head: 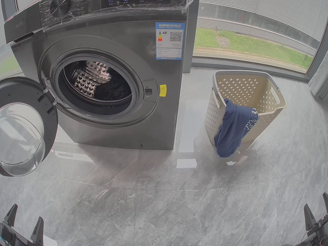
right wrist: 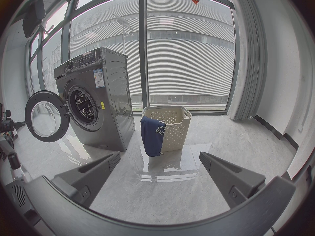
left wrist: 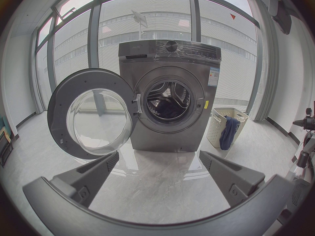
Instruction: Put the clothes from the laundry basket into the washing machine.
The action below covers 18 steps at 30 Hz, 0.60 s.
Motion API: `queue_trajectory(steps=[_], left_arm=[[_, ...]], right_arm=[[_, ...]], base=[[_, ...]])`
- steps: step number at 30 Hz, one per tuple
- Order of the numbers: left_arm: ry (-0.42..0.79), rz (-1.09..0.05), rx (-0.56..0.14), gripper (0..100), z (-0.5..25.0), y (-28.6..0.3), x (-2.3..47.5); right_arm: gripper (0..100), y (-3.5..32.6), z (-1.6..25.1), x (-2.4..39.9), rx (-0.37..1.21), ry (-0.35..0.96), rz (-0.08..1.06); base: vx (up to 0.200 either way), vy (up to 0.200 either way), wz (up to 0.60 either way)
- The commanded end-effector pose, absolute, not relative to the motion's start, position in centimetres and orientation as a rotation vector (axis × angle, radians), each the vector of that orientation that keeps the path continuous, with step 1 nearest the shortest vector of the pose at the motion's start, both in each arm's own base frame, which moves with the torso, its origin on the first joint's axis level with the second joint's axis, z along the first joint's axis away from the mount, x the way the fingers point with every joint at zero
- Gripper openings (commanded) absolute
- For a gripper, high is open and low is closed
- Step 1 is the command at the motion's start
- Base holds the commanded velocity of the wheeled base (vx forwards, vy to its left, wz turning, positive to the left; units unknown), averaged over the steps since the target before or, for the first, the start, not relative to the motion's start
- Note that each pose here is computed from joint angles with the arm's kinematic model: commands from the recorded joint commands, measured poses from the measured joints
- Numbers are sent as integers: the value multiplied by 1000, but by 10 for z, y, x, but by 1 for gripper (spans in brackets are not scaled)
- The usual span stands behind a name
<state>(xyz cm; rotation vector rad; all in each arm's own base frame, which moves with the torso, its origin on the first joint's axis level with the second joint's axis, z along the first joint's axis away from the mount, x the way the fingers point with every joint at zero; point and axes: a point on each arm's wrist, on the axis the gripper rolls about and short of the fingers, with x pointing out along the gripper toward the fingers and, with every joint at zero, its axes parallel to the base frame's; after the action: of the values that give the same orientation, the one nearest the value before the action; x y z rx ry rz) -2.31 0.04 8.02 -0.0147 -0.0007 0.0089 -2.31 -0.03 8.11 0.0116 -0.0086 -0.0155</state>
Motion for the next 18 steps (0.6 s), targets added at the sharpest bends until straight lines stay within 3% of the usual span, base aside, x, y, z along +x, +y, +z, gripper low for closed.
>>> queue_trajectory(steps=[1,6,16,18], left_arm=[[8,9,-18,100,76,0,-23],[8,8,-18,100,76,0,-23],[6,5,-14,100,76,0,-23],[6,3,-14,100,76,0,-23]], right_arm=[[100,0,76,-23,11,-3,-15],[100,0,76,-23,11,-3,-15],[100,0,76,-23,11,-3,-15],[100,0,76,-23,11,-2,-15]], base=[[0,-200,0],[0,-200,0],[0,0,0],[200,0,0]])
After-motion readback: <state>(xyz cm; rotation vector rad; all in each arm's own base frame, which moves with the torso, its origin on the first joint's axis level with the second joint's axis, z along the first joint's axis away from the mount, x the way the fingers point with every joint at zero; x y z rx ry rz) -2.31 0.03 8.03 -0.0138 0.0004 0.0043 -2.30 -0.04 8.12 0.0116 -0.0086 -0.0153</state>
